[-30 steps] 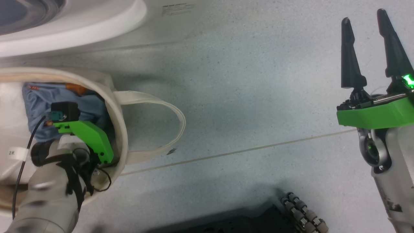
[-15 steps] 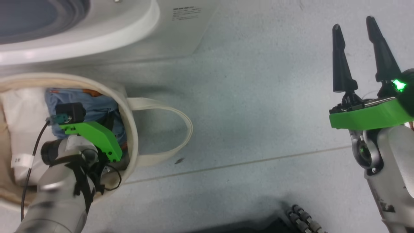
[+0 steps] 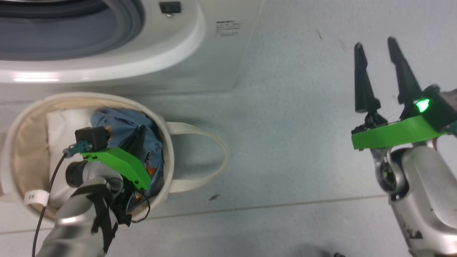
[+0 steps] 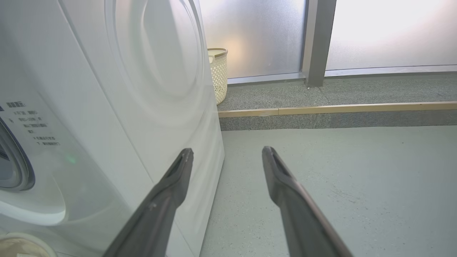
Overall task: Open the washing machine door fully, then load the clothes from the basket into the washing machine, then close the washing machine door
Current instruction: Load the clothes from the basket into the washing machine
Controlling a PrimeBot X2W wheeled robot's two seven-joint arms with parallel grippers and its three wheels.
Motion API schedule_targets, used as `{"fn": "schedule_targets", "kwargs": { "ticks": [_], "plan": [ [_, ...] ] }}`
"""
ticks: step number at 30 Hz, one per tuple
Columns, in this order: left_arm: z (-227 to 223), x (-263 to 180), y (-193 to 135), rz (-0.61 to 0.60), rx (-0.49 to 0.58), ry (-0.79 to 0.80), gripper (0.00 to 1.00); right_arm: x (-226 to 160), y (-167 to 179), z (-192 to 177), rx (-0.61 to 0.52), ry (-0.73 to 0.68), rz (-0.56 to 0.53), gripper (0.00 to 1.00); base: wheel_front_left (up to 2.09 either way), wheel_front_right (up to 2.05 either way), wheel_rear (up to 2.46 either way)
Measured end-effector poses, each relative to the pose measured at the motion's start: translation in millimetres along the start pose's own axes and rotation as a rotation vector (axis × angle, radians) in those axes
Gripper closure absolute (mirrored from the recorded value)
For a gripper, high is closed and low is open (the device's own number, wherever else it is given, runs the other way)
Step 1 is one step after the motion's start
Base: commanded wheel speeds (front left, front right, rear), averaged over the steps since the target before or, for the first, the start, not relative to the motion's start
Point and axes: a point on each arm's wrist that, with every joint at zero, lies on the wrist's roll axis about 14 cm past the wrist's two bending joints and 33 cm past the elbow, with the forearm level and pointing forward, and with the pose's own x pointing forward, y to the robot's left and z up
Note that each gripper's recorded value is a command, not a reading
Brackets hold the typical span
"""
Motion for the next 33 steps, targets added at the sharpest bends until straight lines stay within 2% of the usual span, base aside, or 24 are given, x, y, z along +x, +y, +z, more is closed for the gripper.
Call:
{"fn": "schedule_targets", "kwargs": {
  "ticks": [16,27,33],
  "plan": [
    [90.0,-92.2,-5.1,-0.031,0.060,-0.339,1.00,-19.9,54.8,28.6,0.109,-0.041,0.070,0.00,0.00,0.00,0.00],
    [143.9,-186.2,-16.6,-0.036,0.114,-0.637,1.00,-56.0,92.9,61.2,0.164,-0.103,0.113,0.00,0.00,0.00,0.00],
    [156.9,-229.0,-24.5,-0.043,0.144,-0.750,1.00,-76.7,105.3,77.4,0.172,-0.141,0.127,0.00,0.00,0.00,0.00]
  ]
}}
